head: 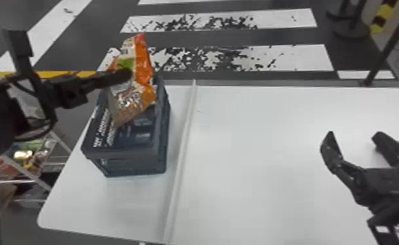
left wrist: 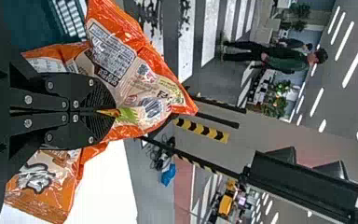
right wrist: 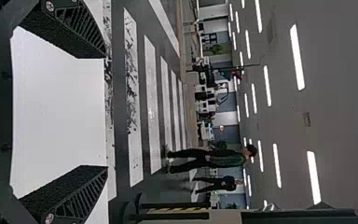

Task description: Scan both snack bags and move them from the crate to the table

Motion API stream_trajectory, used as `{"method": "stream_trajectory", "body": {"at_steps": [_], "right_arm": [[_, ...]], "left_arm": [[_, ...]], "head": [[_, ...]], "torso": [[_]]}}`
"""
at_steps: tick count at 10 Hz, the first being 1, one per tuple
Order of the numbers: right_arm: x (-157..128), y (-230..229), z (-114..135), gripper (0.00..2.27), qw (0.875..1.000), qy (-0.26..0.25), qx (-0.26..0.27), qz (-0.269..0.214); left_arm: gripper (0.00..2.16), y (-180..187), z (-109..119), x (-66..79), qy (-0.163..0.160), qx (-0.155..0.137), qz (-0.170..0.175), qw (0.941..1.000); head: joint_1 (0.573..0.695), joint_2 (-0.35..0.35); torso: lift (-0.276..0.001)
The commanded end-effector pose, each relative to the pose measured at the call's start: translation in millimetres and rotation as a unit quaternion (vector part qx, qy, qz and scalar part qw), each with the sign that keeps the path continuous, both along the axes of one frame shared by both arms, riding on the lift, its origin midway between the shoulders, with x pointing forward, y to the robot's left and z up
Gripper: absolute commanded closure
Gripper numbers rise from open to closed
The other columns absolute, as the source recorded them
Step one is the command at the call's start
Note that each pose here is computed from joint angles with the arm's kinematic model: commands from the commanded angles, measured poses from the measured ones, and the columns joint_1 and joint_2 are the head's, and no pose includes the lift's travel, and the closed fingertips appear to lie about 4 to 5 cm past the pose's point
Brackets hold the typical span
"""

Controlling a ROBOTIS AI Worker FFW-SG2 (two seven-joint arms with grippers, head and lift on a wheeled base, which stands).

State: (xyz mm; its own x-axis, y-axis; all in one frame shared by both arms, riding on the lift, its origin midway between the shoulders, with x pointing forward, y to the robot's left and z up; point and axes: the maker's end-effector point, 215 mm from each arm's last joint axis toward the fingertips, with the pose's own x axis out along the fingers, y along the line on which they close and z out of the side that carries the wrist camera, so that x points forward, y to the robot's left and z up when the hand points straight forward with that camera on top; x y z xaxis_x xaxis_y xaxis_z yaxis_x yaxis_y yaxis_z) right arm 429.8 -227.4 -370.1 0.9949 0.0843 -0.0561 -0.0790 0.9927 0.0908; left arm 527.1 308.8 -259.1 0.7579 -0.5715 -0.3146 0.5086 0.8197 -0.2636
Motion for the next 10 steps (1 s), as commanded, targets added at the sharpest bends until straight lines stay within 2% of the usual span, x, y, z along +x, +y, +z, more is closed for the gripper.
{"method": "stream_trajectory", "body": {"at_steps": [1, 3, 6, 8, 9, 10], "right_arm": [[-1, -2, -1, 0.08, 1.000, 0.001, 0.000, -0.002], [-1, -5, 1, 0.08, 1.000, -0.001, 0.000, -0.005], [-4, -12, 0, 0.08, 1.000, -0.002, 0.000, -0.012], [-6, -17, -2, 0.08, 1.000, 0.000, -0.001, -0.019], [-7, -19, 0, 0.08, 1.000, -0.003, -0.001, -0.020], [-7, -21, -1, 0.08, 1.000, -0.002, -0.002, -0.021]], "left_arm": [[2.13, -51, 1, -11.4, -0.005, -0.012, -0.033, 0.9994], [2.13, -110, -28, -19.7, 0.018, -0.031, -0.050, 0.9981], [2.14, -218, -71, -36.2, 0.033, -0.012, -0.093, 0.9950], [2.14, -272, -106, -44.1, 0.034, 0.028, -0.112, 0.9927], [2.14, -290, -130, -48.3, 0.041, 0.050, -0.110, 0.9918], [2.14, -307, -154, -55.5, 0.051, 0.064, -0.110, 0.9905]], "head": [[0.695, 0.106], [0.695, 0.029], [0.695, -0.079], [0.695, -0.179], [0.695, -0.220], [0.695, -0.238]], "torso": [[-0.088], [-0.088], [-0.088], [-0.088], [-0.088], [-0.088]]}}
